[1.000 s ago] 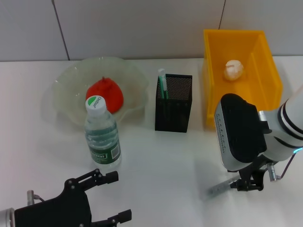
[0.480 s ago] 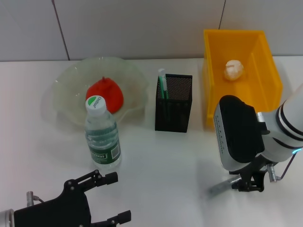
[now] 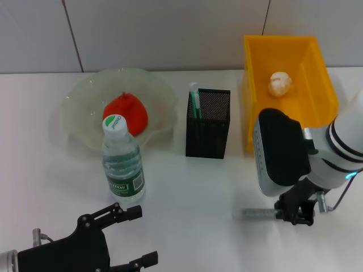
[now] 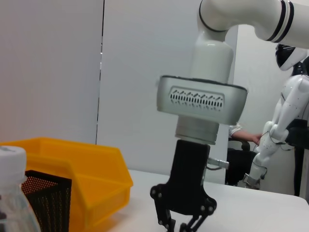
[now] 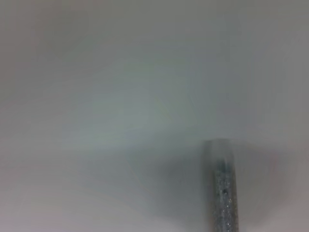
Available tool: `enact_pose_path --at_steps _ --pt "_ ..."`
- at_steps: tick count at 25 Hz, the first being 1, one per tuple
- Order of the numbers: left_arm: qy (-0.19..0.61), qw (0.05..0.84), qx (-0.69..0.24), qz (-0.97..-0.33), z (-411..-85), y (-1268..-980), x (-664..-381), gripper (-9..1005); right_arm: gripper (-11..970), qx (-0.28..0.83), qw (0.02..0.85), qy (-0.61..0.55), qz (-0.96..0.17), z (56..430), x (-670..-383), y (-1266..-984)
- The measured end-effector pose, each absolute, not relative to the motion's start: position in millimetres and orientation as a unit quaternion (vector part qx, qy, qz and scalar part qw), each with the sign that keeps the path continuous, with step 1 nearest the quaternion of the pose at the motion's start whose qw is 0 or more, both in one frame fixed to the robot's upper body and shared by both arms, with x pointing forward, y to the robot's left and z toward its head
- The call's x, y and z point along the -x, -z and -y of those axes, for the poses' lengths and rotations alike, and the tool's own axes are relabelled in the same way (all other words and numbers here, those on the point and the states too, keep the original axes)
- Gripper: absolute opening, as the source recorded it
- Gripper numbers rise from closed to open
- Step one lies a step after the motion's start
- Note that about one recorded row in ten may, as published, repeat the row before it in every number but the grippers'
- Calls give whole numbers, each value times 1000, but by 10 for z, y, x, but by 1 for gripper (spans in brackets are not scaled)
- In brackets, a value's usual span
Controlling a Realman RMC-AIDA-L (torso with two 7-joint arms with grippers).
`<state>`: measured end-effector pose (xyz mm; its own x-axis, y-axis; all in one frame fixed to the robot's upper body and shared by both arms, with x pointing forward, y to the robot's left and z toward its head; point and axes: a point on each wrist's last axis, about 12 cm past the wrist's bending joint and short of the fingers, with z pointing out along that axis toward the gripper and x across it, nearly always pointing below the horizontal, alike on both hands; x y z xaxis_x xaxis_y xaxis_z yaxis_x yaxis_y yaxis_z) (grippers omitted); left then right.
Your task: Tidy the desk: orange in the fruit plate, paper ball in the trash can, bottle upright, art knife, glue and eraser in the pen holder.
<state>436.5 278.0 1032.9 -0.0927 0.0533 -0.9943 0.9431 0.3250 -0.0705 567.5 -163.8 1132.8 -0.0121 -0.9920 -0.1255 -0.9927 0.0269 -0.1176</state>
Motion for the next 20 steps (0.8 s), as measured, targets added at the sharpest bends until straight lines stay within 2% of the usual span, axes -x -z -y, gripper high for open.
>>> enact_pose_path --at_steps 7,8,10,11,14,16,17,20 --pt "416 539 -406 -610 -2778 -10337 -4365 827 114 676 126 -25 -725 1623 -5693 -11545" --pt "416 539 -406 -609 -2778 -10340 -4365 827 113 659 151 -64 -734 1642 -5701 -11679" --pt "416 540 -407 -608 -2781 -10343 -4364 827 112 649 165 -94 -737 1667 -5700 -11761" --pt "416 541 -407 -607 -2784 -10348 -4363 827 112 625 200 -149 -740 1750 -5713 -11932" --pt "417 541 -407 -606 -2784 -10350 -4360 827 111 601 232 -183 -743 1859 -5741 -12059" --pt "417 542 -407 -606 -2785 -10352 -4359 827 111 559 298 -209 -745 2054 -5801 -12186" --pt "417 542 -407 -606 -2785 -10352 -4359 827 110 559 298 -209 -745 2054 -5801 -12186" --pt "417 542 -408 -605 -2780 -10356 -4366 826 110 508 389 -236 -731 2215 -5848 -12234"
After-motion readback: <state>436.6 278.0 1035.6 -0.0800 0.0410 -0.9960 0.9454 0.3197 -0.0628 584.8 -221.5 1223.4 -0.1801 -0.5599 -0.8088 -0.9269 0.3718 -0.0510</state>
